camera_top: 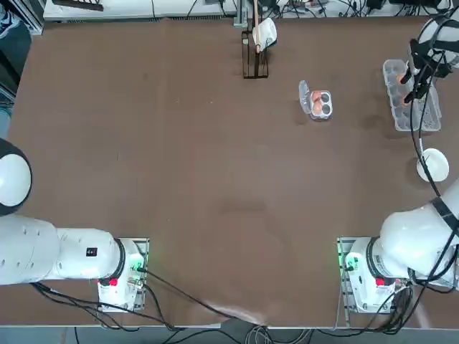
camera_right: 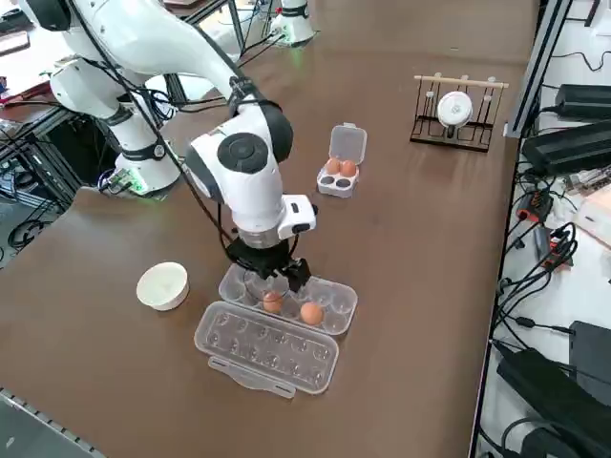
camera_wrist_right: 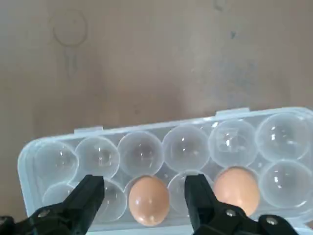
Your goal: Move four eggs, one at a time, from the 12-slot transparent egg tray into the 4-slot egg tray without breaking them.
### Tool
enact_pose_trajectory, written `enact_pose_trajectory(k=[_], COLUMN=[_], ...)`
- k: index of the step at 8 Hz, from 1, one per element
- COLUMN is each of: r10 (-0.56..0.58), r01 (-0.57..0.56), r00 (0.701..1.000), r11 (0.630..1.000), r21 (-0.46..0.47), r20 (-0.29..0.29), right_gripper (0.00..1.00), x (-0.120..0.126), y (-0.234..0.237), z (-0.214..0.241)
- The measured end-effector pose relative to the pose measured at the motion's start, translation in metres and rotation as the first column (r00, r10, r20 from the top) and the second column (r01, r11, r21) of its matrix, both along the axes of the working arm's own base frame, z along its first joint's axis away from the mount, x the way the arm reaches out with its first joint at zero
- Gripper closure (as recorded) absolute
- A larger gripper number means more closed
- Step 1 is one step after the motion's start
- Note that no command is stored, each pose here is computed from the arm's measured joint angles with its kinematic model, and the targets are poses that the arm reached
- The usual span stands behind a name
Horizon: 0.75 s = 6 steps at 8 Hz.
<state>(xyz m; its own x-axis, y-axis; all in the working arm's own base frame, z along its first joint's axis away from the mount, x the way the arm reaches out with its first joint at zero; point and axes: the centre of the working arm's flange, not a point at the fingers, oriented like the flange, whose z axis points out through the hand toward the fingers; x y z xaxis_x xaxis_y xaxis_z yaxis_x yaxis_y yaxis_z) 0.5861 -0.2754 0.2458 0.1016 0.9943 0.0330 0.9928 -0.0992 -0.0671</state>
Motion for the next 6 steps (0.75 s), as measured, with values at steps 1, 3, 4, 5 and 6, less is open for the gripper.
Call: enact_pose_trajectory(k=[1,3,4,5,6], r10=[0.012,0.041,0.051,0.058,0.061], r01=[-0.012,-0.041,-0.051,-0.058,-0.061], r00=[1.0,0.999,0.999,0.998,0.998], r11=[1.0,0.999,0.999,0.998,0.998], r21=[0.003,0.002,-0.002,-0.005,-0.006], r20=[-0.004,0.003,0.01,0.017,0.018], right_gripper=[0.0,0.0,0.0,0.0,0.01], x=[-0.003,-0.006,-0.006,-0.006,-0.007], y=[-0.006,-0.014,-0.017,-0.018,-0.02], z=[-0.006,-0.013,-0.015,-0.016,-0.019])
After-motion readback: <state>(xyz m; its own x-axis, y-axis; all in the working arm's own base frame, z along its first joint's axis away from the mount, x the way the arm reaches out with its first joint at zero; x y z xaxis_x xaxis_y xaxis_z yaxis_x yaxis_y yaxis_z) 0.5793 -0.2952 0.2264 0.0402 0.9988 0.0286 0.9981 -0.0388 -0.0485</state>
